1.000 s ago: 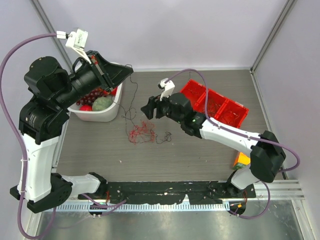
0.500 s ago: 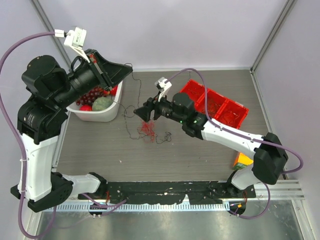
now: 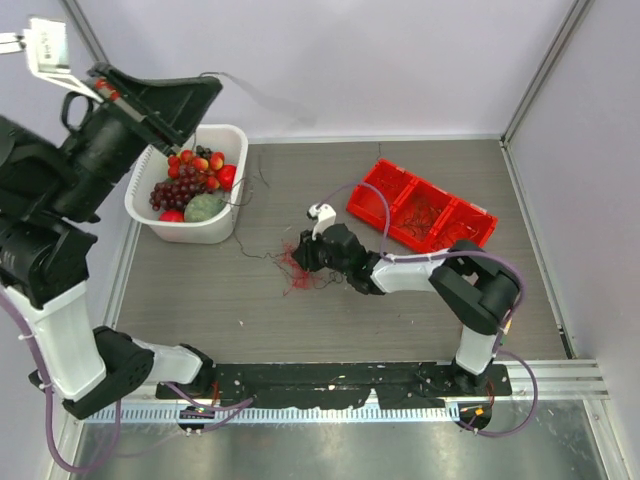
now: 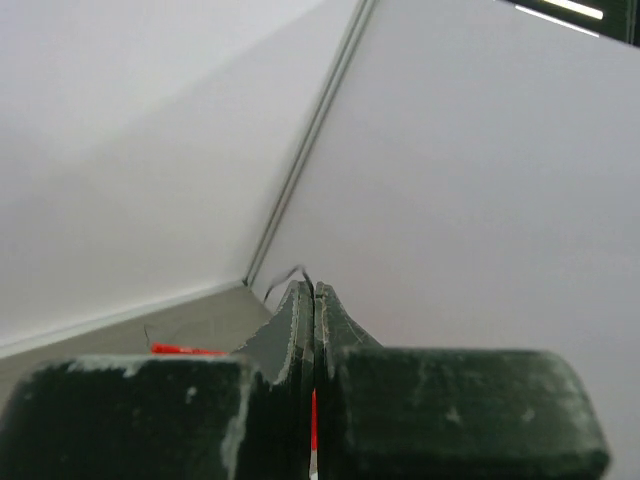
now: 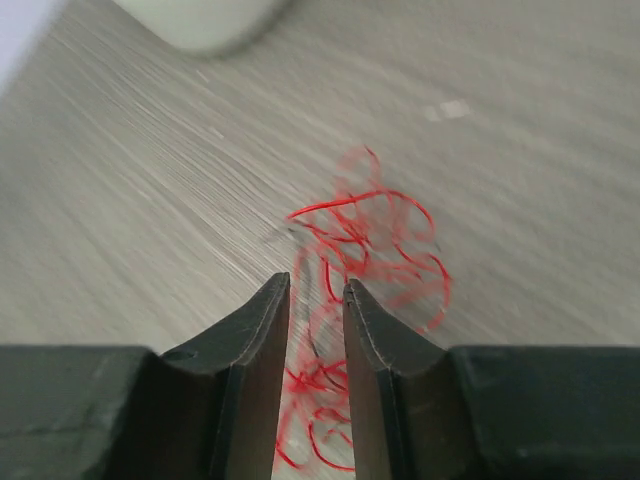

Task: Untangle the cables
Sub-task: Untie the cable.

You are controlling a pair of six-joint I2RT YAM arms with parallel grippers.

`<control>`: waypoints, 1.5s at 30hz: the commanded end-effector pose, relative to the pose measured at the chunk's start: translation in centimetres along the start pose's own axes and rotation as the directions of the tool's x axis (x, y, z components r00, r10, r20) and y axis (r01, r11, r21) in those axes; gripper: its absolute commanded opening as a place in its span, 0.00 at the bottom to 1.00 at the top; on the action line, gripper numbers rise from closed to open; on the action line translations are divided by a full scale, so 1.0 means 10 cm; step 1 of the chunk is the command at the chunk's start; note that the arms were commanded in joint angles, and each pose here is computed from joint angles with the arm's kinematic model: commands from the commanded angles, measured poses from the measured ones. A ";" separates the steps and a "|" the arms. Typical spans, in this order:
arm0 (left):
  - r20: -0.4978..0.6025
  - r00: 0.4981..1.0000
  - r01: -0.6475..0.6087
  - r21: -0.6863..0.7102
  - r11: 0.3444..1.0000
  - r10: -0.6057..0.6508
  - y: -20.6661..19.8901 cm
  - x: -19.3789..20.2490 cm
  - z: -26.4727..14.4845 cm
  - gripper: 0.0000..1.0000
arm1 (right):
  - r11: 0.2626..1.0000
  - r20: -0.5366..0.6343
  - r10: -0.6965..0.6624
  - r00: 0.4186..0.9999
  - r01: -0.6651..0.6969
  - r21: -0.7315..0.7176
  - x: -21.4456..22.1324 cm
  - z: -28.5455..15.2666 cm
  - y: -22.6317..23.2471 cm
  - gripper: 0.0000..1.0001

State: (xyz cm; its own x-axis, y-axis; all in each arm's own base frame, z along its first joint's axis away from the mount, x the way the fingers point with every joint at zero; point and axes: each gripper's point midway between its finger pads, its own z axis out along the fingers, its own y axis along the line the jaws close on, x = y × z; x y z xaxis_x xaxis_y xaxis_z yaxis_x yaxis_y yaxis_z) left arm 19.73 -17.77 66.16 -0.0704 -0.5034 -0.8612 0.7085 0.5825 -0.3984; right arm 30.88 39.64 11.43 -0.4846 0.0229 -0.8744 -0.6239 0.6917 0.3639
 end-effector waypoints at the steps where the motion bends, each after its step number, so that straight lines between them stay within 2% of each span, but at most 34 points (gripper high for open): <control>1: 0.179 0.983 -0.030 -0.032 0.999 0.036 -0.06 -0.46 -0.16 0.00 | 0.997 0.084 0.034 0.996 -0.039 0.061 -0.05 0.06 -0.15 0.34; 3: 0.165 0.986 -0.032 -0.052 0.998 0.040 -0.01 -0.41 -0.16 0.00 | 0.996 0.064 0.032 0.997 -0.038 0.080 0.00 0.05 -0.21 0.35; 6: 0.132 0.990 -0.028 -0.093 0.995 0.040 0.12 -0.26 -0.14 0.00 | 0.992 0.070 0.026 0.997 -0.034 0.117 -0.15 -0.01 -0.25 0.42; 9: 0.086 0.996 -0.025 -0.131 0.991 0.037 0.25 -0.08 -0.12 0.00 | 0.982 -0.002 0.029 1.000 -0.028 0.185 -0.21 -0.16 -0.34 0.49; 11: 0.038 0.999 -0.021 -0.152 0.988 0.027 0.34 0.09 -0.10 0.00 | 0.981 -0.019 0.017 1.000 -0.013 0.192 -0.33 -0.35 -0.32 0.57; 14: -0.038 0.999 0.005 -0.182 0.983 -0.012 0.47 0.36 -0.08 0.00 | 0.973 -0.041 -0.005 0.999 0.014 0.229 -0.55 -0.73 -0.31 0.64; 15: -0.070 0.997 0.016 -0.186 0.982 -0.029 0.50 0.48 -0.08 0.00 | 0.977 0.003 -0.015 1.000 0.014 0.212 -0.76 -0.85 -0.24 0.65; 16: -0.102 0.993 0.032 -0.185 0.982 -0.052 0.52 0.60 -0.07 0.00 | 0.975 -0.041 -0.033 0.999 0.042 0.220 -0.72 -0.97 -0.25 0.67; 19: -0.191 0.977 0.063 -0.173 0.983 -0.097 0.57 0.93 -0.09 0.00 | 0.991 0.026 -0.063 0.998 0.060 0.116 -1.17 -1.31 0.03 0.73; 20: -0.223 0.969 0.067 -0.170 0.983 -0.105 0.59 1.04 -0.10 0.00 | 0.992 0.013 -0.081 0.997 0.080 0.097 -1.20 -1.37 0.07 0.74; 21: -0.257 0.960 0.072 -0.160 0.984 -0.112 0.59 1.15 -0.12 0.00 | 0.994 0.056 -0.093 0.994 0.090 0.056 -1.44 -1.47 0.21 0.75; 22: -0.297 0.948 0.074 -0.144 0.987 -0.114 0.58 1.27 -0.14 0.00 | 0.993 0.039 -0.120 0.992 0.120 -0.003 -1.46 -1.53 0.33 0.76; 23: -0.323 0.940 0.073 -0.132 0.989 -0.113 0.58 1.35 -0.16 0.00 | 0.990 0.085 -0.132 0.988 0.135 -0.032 -1.69 -1.62 0.45 0.78; 27: -0.423 0.899 0.096 -0.051 0.994 -0.109 0.49 1.62 -0.23 0.00 | 0.949 0.169 -0.227 0.959 0.257 -0.181 -2.11 -1.88 0.85 0.80; 32: -0.506 0.857 0.159 0.074 0.984 -0.101 0.29 1.80 -0.31 0.00 | 0.816 0.271 -0.320 0.908 0.409 -0.407 -2.28 -2.25 1.37 0.84; 34: -0.526 0.845 0.189 0.120 0.975 -0.100 0.20 1.83 -0.34 0.00 | 0.785 0.303 -0.323 0.896 0.433 -0.442 -2.35 -2.32 1.48 0.85; 39: -0.563 0.820 0.271 0.224 0.936 -0.102 0.00 1.89 -0.41 0.00 | 0.747 0.355 -0.312 0.881 0.458 -0.482 -2.48 -2.41 1.62 0.86; 45: -0.566 0.817 0.289 0.234 0.928 -0.112 -0.02 1.89 -0.38 0.00 | 0.704 0.413 -0.267 0.871 0.469 -0.534 -2.59 -2.59 1.79 0.86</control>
State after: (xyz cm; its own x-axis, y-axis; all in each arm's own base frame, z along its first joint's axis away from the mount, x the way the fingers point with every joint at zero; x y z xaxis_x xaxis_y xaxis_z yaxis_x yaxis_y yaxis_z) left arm 16.83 -24.56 46.84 -0.5668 -0.1044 -0.8172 0.7516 0.3406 -0.5648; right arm 18.52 33.26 44.52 -0.0794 0.0202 -0.9966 -0.9767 0.1982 0.0818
